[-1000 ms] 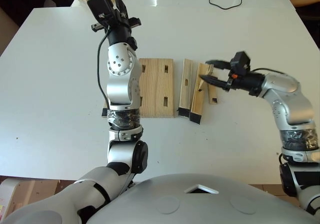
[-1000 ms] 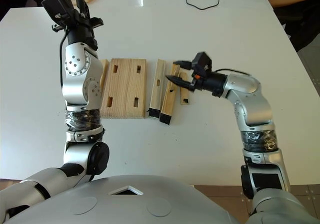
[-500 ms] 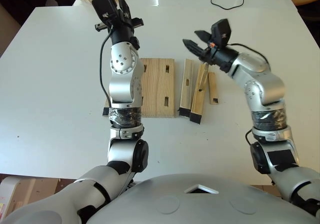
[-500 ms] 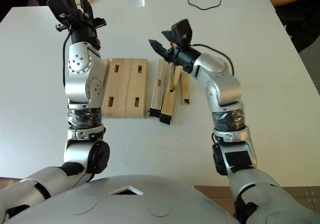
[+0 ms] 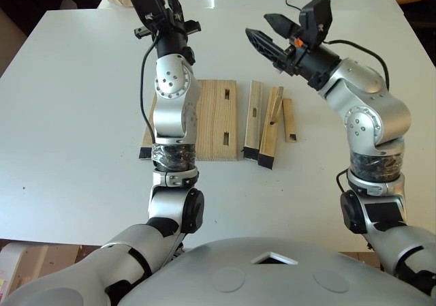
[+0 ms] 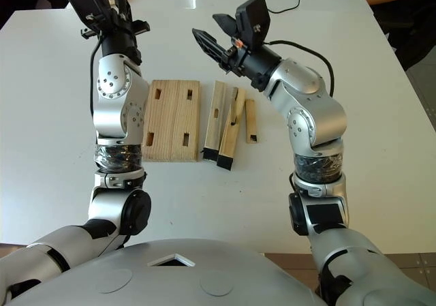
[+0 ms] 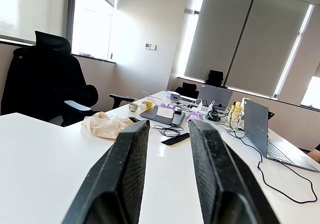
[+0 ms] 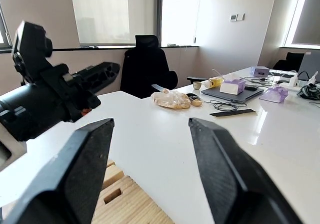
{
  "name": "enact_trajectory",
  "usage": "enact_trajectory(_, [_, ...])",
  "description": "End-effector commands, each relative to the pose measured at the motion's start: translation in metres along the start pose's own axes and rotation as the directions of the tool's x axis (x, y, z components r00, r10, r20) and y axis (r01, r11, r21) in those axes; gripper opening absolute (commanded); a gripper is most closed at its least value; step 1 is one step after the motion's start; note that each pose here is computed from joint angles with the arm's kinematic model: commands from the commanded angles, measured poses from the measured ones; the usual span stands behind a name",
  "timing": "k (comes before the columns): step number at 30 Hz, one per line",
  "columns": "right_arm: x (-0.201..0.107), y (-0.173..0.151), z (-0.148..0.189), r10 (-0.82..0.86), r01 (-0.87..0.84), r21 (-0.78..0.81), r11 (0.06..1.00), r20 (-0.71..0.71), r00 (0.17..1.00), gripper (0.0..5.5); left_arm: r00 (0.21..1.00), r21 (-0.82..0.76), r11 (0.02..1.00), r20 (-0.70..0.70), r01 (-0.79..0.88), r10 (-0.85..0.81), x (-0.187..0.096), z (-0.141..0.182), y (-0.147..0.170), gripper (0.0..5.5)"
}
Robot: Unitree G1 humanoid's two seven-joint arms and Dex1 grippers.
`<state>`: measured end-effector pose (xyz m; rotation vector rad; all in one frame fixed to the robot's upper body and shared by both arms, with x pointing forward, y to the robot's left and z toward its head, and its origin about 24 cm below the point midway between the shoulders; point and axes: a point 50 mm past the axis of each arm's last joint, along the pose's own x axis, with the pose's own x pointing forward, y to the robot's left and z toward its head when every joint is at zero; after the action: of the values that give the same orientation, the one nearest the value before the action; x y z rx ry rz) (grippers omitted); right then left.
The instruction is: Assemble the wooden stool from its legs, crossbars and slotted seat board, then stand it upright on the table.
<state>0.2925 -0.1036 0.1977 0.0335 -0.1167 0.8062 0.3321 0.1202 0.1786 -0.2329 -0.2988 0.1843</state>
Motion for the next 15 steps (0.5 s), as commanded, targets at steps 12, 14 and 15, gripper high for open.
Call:
enact_trajectory(12, [0.001,0.003,-0.045,-0.013,0.017,0.04,0.999,-0.088,0.996,2.75,0.999,0.0,0.999,0.005,-0.039,0.039,-0.003,0.001,0.005,1.45])
enact_trajectory(14, [0.003,0.009,-0.014,0.003,-0.003,0.035,0.999,0.014,1.0,2.75,0.998,0.004,0.998,0.005,-0.063,0.063,-0.008,0.001,0.009,1.45])
enact_trajectory(15, [0.003,0.012,0.003,0.009,-0.012,0.04,0.999,0.065,0.998,2.75,0.997,0.003,0.997,0.003,-0.078,0.078,-0.012,0.001,0.011,1.45])
